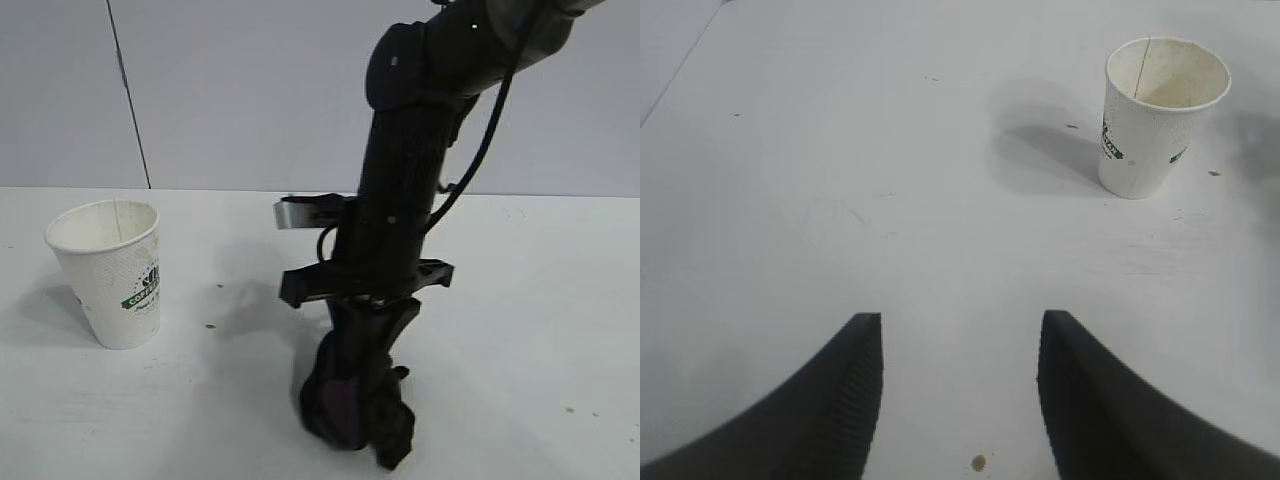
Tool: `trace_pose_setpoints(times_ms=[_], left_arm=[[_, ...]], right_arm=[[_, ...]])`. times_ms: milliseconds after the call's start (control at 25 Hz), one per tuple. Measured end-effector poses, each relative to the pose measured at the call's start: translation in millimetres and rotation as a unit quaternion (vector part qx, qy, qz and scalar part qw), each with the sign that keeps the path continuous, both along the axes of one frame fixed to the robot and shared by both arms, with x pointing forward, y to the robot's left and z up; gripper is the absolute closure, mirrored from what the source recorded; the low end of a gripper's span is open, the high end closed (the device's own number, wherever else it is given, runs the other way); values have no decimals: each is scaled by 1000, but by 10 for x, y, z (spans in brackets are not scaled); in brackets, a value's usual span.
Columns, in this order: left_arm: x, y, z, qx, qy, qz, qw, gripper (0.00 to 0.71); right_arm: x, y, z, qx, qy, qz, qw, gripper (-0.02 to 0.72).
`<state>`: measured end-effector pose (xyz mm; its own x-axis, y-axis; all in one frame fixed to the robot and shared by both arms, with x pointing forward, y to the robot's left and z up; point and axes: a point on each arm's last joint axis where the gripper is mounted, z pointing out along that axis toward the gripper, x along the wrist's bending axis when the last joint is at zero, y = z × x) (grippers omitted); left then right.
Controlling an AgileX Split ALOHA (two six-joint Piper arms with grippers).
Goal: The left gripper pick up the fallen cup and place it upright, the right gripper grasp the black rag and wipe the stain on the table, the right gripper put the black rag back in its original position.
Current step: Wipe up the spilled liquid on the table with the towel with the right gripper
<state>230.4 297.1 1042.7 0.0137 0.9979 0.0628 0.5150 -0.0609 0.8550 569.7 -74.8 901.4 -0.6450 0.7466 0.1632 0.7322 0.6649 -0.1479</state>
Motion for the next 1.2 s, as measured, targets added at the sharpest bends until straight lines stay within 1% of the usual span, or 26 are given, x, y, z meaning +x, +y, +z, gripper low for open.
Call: trace_pose_setpoints(times_ms=[80, 120, 200, 240, 280, 320, 360, 400, 520, 640, 880, 920, 1000, 1120, 1200], left_arm=[[0, 0, 0, 0, 0, 0, 1000, 357], [0, 0, 0, 0, 0, 0, 1000, 357], [0, 0, 0, 0, 0, 0, 1000, 357], [0, 0, 0, 0, 0, 0, 1000, 357], [0, 0, 0, 0, 0, 0, 1000, 357], [0, 0, 0, 0, 0, 0, 1000, 357], [0, 0, 0, 0, 0, 0, 1000, 357], [0, 0, 0, 0, 0, 0, 1000, 357], [0, 0, 0, 0, 0, 0, 1000, 357], [0, 0, 0, 0, 0, 0, 1000, 357], [0, 0, 0, 0, 0, 0, 1000, 357], [0, 0, 0, 0, 0, 0, 1000, 357], [0, 0, 0, 0, 0, 0, 1000, 357], [0, 0, 0, 0, 0, 0, 1000, 357], [0, 0, 0, 0, 0, 0, 1000, 357]], right_arm=[[30, -97, -11, -51, -20, 5, 998, 621], [50, -141, -8, -74, -32, -1, 997, 621], [123, -261, 1, -117, -60, -15, 991, 621], [168, -320, 3, -131, -74, -27, 988, 621], [226, -389, 1, -135, -87, -43, 986, 621], [291, -463, 1, -134, -102, -63, 984, 621], [353, -541, -1, -129, -110, -84, 982, 621], [402, -598, -4, -118, -117, -104, 981, 621], [502, -724, 4, -67, -111, -162, 978, 621], [539, -735, 5, -31, -107, -174, 978, 621], [602, -642, 77, 21, -129, -203, 970, 619], [616, -632, 112, 26, -134, -205, 969, 604], [648, -615, 188, 35, -143, -207, 967, 527], [685, -598, 295, 39, -147, -206, 967, 308], [695, -593, 346, 38, -145, -205, 967, 199]])
